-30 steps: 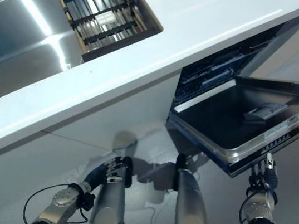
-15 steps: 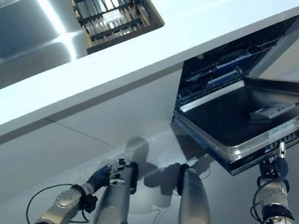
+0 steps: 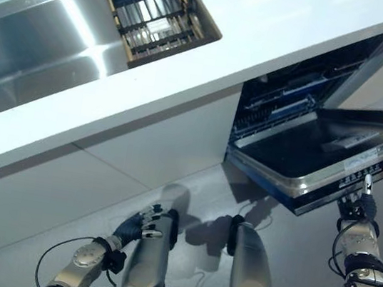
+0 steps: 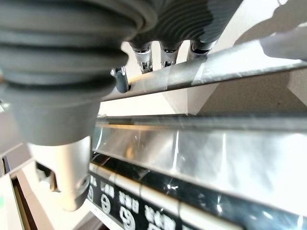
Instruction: Pick up plates and place into dishwasher.
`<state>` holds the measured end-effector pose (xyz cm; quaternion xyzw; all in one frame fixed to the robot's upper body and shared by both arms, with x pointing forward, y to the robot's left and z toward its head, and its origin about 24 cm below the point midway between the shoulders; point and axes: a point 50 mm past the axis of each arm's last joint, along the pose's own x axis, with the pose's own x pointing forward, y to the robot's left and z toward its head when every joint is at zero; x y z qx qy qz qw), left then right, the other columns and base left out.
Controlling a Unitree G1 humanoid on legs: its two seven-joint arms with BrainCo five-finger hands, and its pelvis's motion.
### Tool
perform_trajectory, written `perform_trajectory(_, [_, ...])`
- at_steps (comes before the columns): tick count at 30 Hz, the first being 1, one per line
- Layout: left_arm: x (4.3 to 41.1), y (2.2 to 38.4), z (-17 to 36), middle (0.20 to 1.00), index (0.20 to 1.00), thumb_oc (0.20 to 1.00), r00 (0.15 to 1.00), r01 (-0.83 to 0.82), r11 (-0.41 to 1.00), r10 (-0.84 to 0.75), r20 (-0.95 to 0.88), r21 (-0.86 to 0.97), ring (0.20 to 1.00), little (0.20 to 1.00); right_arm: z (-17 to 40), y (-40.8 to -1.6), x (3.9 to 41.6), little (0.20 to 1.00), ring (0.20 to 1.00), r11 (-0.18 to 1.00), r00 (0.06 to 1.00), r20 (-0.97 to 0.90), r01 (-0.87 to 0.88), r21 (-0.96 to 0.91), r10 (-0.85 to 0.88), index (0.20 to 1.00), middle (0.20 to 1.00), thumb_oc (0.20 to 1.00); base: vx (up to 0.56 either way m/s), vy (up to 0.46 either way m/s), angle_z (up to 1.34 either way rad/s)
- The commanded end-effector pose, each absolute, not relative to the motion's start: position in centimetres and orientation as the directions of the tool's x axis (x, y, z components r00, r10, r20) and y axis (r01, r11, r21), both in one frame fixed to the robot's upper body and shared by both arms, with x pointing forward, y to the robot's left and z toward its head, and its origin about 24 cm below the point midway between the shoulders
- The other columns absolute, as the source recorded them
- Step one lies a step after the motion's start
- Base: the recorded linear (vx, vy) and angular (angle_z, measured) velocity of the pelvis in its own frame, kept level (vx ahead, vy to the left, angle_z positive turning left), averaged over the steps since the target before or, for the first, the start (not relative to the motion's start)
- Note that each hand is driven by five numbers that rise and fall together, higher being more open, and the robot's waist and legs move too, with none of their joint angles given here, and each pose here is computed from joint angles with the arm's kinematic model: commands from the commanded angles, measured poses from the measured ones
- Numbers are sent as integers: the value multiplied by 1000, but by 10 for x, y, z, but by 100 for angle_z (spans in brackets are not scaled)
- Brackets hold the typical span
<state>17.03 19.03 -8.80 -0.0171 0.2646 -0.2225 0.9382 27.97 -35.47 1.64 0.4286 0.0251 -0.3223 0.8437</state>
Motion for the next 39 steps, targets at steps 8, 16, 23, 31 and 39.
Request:
perform_trajectory(8, [131,194,-101,1000,1000,1000,681,424,889,-439,-586,-172,1000,1000,108,-347,343,1000,1000,418,830,-179,438,796,-528,1000,1000,1000,74,8,10])
perform_trajectory(16, [128,198,-101,1000,1000,1000,664,424,889,-434,-609,-172,1000,1000,131,-340,357,1000,1000,440,841,-160,421,794,-517,1000,1000,1000,53,21,18])
perform_trajectory(23, [129,204,-97,1000,1000,1000,682,407,899,-417,-600,-162,1000,1000,158,-341,362,1000,1000,503,845,-51,364,784,-532,1000,1000,1000,10,19,23])
perform_trajectory(31, [129,210,-94,1000,1000,1000,693,415,897,-421,-585,-155,1000,1000,177,-351,364,1000,1000,503,842,-23,343,793,-539,1000,1000,1000,-18,9,19])
perform_trajectory(39, [127,213,-91,1000,1000,1000,722,399,905,-411,-557,-150,1000,1000,161,-357,357,1000,1000,454,826,-69,375,808,-559,1000,1000,1000,22,17,1])
